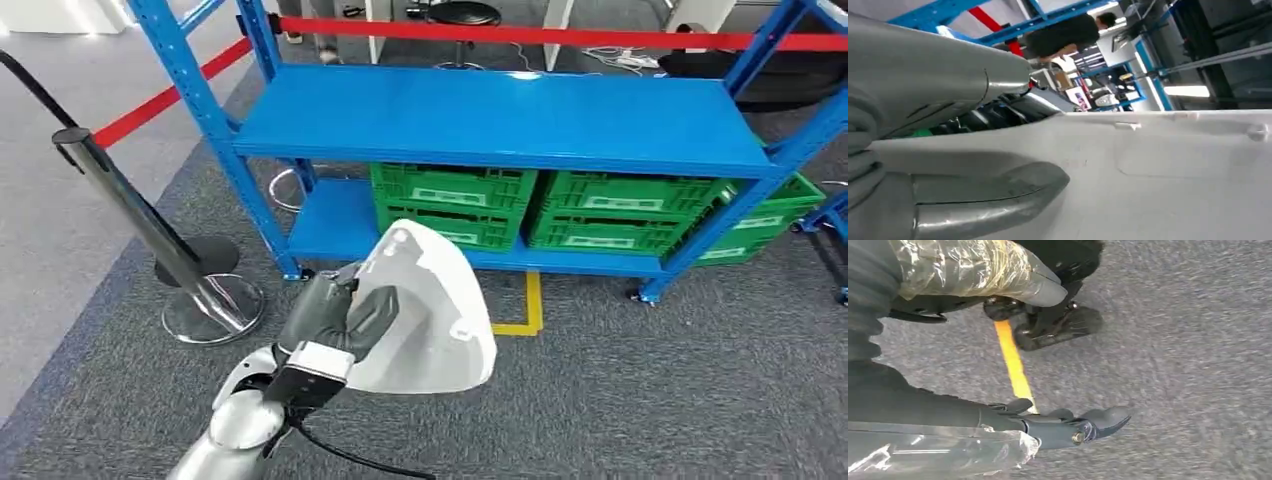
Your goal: Take the parts from the cabinet and place them on the table.
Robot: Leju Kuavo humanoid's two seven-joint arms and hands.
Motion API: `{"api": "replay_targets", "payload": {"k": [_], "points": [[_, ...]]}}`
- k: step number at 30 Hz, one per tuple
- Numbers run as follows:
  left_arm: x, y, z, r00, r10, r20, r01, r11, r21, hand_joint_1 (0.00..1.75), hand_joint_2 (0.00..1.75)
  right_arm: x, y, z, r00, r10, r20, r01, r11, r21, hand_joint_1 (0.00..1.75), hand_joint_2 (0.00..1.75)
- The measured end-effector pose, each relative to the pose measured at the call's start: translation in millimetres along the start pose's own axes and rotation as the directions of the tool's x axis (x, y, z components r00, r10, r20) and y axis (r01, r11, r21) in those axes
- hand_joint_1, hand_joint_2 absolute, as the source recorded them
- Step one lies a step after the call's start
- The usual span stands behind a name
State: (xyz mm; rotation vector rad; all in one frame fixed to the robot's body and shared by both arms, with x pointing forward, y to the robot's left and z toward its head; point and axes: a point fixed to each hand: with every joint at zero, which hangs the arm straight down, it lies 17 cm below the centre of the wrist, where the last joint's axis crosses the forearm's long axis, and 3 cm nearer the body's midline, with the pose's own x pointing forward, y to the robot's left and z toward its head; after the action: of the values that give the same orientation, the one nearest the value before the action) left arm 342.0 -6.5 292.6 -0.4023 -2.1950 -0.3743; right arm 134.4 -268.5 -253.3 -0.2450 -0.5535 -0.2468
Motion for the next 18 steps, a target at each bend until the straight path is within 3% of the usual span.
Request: {"api": "replay_targets", "payload": {"k": [18], "points": [[-4.2, 4.8, 2.6, 0.998, -0.054, -0.010, 0.054, 0.998, 0.021, 1.75, 1.75, -3.4, -3.8, -0.2, 1.000, -0.011, -0.010, 0.011, 1.000, -0.001, 0.00, 1.75]]}}
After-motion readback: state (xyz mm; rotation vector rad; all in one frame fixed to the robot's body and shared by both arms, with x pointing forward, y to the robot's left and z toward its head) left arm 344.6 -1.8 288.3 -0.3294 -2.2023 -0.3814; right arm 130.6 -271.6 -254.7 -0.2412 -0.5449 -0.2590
